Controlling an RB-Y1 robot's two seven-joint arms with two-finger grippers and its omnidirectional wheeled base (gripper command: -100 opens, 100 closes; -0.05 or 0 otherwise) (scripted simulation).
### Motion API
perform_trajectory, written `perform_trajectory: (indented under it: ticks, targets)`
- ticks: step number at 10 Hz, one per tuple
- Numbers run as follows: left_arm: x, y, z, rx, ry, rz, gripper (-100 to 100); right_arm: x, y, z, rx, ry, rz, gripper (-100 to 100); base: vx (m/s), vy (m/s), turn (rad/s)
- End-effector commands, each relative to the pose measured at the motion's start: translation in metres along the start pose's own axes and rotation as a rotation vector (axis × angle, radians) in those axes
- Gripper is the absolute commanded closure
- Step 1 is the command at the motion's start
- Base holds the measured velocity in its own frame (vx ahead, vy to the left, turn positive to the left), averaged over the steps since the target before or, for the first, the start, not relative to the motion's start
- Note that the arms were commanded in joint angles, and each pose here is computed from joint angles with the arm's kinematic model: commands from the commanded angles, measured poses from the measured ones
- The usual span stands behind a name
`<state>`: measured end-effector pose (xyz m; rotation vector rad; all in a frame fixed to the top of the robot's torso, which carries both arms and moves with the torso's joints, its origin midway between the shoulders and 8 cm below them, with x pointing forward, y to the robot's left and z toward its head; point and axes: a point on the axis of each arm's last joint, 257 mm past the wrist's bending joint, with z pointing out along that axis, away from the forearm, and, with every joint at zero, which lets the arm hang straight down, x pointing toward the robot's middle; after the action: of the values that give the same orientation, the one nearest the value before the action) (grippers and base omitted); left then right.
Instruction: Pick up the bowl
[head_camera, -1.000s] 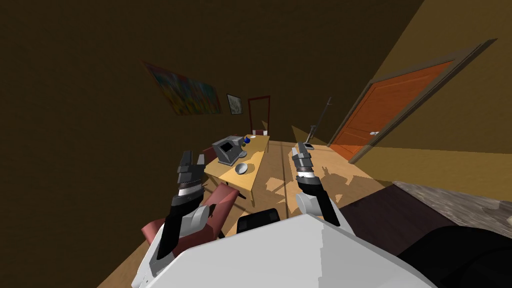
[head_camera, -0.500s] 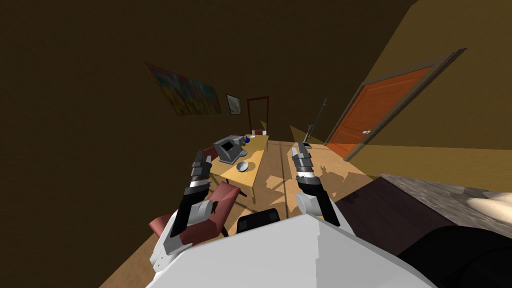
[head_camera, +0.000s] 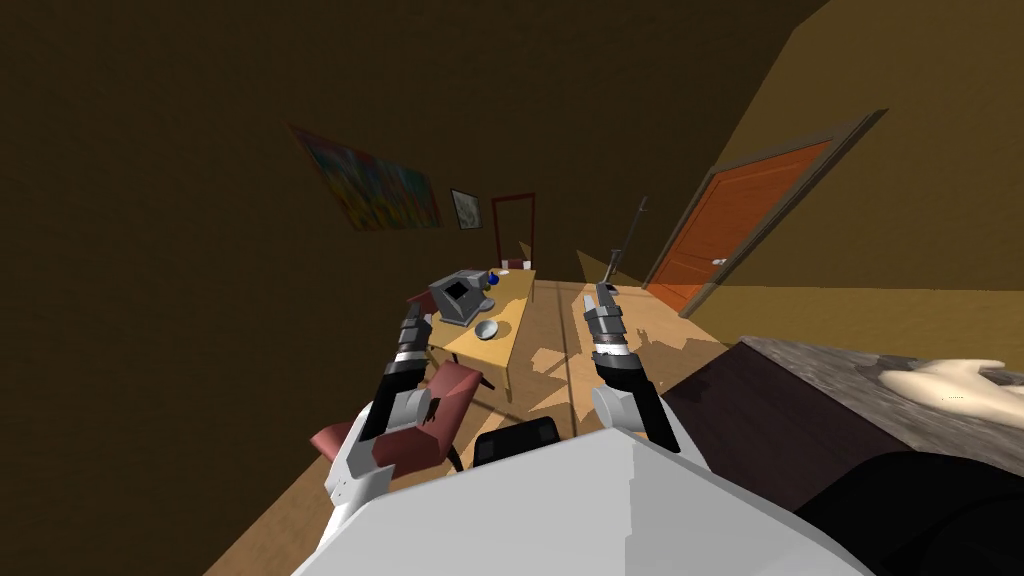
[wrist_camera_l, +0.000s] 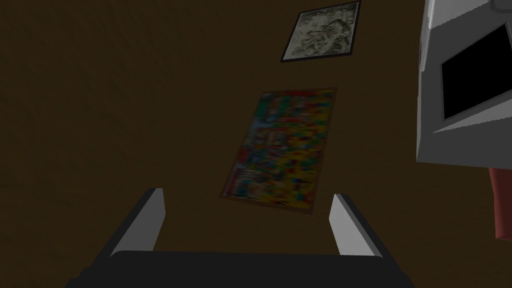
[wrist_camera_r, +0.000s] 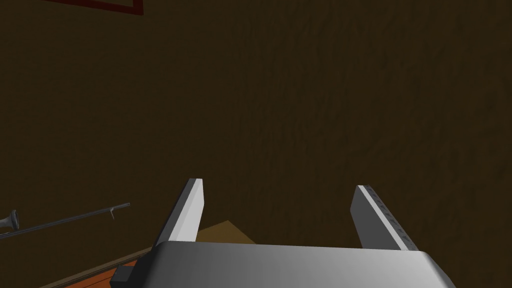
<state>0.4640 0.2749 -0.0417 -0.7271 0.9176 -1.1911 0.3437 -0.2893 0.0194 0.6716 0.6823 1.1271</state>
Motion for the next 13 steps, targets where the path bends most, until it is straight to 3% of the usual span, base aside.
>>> perform_trajectory:
  ticks: [1, 8, 11, 12, 13]
  targets:
    - [0.001, 0.017, 0.003, -0.046, 0.006, -0.001, -100, 0.0, 0.0, 0.0, 0.0, 0.0, 0.0, 0, -0.062, 0.052, -0.038]
    - [0.016, 0.1, 0.026, -0.272, 0.04, -0.016, -100, 0.0, 0.0, 0.0, 0.0, 0.0, 0.0, 0, -0.065, 0.047, -0.049]
    - [0.021, 0.135, 0.025, -0.373, 0.052, -0.018, -100, 0.0, 0.0, 0.0, 0.0, 0.0, 0.0, 0, -0.048, 0.029, -0.045]
    - [0.024, 0.146, 0.031, -0.403, 0.057, -0.022, -100, 0.0, 0.0, 0.0, 0.0, 0.0, 0.0, 0, -0.035, 0.031, -0.037]
    - [0.025, 0.157, 0.026, -0.441, 0.06, -0.021, -100, 0.0, 0.0, 0.0, 0.0, 0.0, 0.0, 0, -0.031, 0.03, -0.037]
